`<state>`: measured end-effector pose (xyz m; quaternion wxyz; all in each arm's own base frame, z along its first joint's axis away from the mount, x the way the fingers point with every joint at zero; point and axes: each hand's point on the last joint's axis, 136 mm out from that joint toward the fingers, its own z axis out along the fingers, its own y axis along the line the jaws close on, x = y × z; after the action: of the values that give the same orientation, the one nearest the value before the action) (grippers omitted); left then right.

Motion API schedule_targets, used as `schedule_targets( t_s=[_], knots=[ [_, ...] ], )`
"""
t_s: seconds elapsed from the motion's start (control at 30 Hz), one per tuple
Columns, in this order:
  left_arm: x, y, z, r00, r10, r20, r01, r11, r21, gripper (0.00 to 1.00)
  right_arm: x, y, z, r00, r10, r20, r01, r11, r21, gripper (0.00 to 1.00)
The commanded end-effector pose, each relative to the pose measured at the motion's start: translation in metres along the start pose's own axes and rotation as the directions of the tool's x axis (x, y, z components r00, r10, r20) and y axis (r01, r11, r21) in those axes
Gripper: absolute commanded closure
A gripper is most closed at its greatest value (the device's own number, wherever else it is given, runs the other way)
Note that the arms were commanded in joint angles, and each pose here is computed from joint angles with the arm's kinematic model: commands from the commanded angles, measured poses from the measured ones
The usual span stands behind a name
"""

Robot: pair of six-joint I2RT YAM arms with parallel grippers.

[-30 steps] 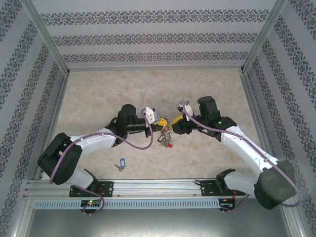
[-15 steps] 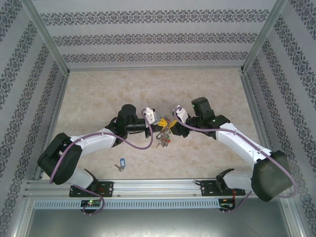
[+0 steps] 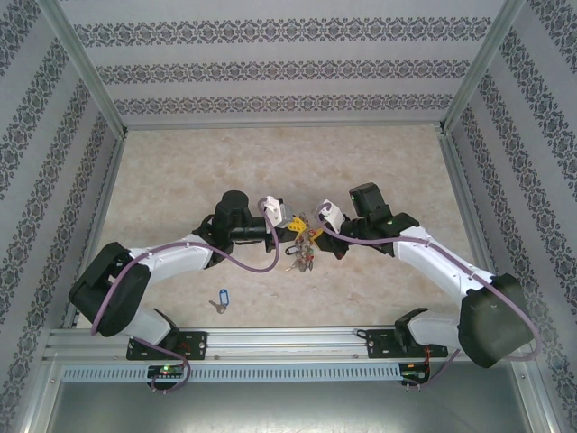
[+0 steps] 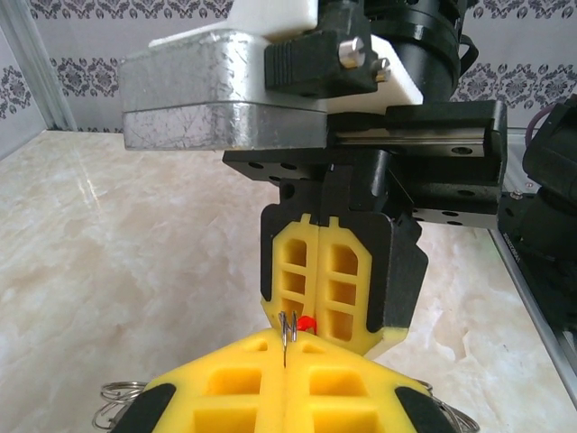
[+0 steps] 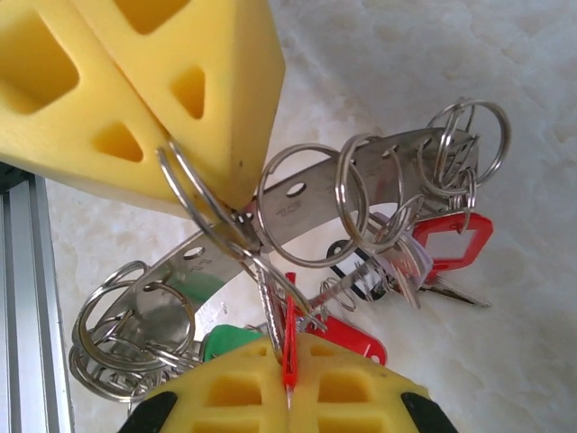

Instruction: Put the keys on the keyring

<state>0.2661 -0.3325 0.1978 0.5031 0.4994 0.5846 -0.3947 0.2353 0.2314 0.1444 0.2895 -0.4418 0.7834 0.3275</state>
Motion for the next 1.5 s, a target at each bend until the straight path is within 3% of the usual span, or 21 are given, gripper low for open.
schedule_targets(
  t_s=[0.0, 0.17, 0.37, 0.57, 0.67, 0.93, 1.47],
  knots=[
    [-0.028, 0.000, 0.002, 0.993, 0.056, 0.104, -0.058, 0.998, 0.012, 1.00, -0.002, 0.000, -0.001, 1.000, 0.012, 0.013, -0.012, 1.000, -0.015, 1.00],
    [-0.035, 0.003, 0.002, 0.989, 0.045, 0.142, -0.045, 0.999, 0.003, 1.00, 0.017, -0.007, 0.008, 0.998, 0.038, -0.050, -0.038, 0.999, 0.011, 1.00],
    [-0.030, 0.003, 0.004, 0.989, 0.021, 0.146, -0.022, 1.000, 0.007, 1.00, 0.001, -0.003, 0.006, 0.999, 0.034, -0.003, -0.034, 0.999, 0.003, 0.96],
    [-0.014, 0.000, 0.000, 0.995, 0.022, 0.094, -0.021, 1.000, -0.010, 1.00, -0.011, -0.009, -0.022, 1.000, -0.019, 0.022, 0.017, 0.992, 0.125, 0.73],
    [-0.012, -0.001, 0.000, 0.996, 0.028, 0.084, -0.028, 1.000, -0.003, 1.00, -0.020, -0.004, -0.034, 0.996, -0.076, 0.052, 0.068, 0.987, 0.146, 0.70],
    [-0.017, -0.010, -0.002, 0.996, 0.063, 0.059, -0.066, 0.997, 0.046, 1.00, -0.039, 0.011, -0.033, 0.943, -0.318, 0.103, 0.303, 0.943, 0.141, 0.71],
    [-0.022, -0.013, -0.003, 0.995, 0.080, 0.054, -0.084, 0.994, 0.070, 1.00, -0.051, 0.019, -0.020, 0.914, -0.387, 0.122, 0.383, 0.922, 0.055, 0.75]
  ],
)
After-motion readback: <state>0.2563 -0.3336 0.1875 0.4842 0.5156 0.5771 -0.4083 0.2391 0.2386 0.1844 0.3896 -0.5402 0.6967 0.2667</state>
